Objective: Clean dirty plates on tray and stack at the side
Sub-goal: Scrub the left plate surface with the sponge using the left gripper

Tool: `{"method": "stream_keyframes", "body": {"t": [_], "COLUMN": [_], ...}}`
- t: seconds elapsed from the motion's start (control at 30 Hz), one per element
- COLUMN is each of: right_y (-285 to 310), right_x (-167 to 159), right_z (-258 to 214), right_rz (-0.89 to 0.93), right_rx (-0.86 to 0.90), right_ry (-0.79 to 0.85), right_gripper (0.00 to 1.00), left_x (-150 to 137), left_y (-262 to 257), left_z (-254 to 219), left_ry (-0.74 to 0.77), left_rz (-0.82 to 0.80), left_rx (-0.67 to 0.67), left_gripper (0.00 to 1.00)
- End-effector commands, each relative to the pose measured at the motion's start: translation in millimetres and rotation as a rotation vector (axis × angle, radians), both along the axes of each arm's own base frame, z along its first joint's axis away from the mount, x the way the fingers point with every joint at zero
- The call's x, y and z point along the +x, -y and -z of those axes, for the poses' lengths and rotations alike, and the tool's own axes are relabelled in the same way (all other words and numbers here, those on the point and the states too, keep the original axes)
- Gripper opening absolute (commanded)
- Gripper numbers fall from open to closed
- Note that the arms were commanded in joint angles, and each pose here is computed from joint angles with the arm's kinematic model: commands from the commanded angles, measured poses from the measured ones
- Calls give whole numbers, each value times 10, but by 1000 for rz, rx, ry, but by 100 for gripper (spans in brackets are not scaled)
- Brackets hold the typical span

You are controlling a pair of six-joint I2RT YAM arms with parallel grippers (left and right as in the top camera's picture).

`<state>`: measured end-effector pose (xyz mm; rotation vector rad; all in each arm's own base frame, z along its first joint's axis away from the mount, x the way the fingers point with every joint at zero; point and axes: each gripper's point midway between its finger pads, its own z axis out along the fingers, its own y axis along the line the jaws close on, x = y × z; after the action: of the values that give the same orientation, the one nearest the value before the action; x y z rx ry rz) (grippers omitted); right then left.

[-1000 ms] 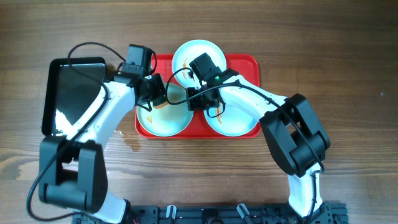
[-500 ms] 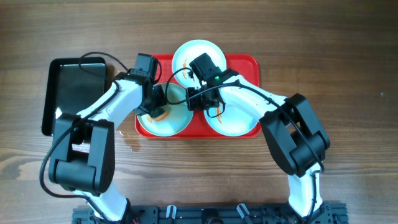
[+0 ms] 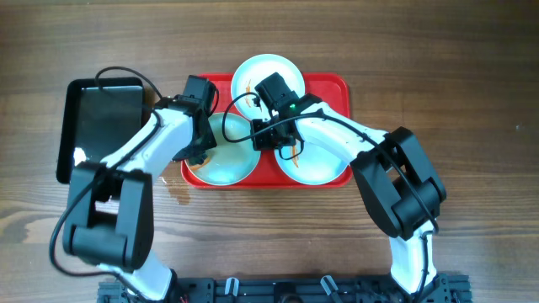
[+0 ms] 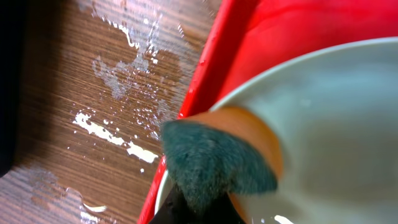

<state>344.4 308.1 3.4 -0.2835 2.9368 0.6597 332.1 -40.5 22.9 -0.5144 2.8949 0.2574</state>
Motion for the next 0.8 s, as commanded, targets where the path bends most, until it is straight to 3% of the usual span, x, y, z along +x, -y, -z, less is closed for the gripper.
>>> {"method": "stream_keyframes", "body": {"t": [0.0,0.33,0.53,0.77], "right_y": [58,59,60,59], "right_x": [-33,-33,-34,-33], "right_z": [137,137,138,138], "right_rz": [12,27,27,27], "right_rx": [-24,-23,-24,-24], "right_ry": [-31,-39,-38,-38], "right_gripper": [4,4,4,4], "left_x": [48,11,-110,-252], "left_y": [219,693,634,121], "left_z": [-266,58,283,296], "left_ry": [77,2,-68,-111], "left_rz": [14,57,48,-2], "left_rx": [-100,-348,-316,-66], "left_gripper": [4,4,4,4]}}
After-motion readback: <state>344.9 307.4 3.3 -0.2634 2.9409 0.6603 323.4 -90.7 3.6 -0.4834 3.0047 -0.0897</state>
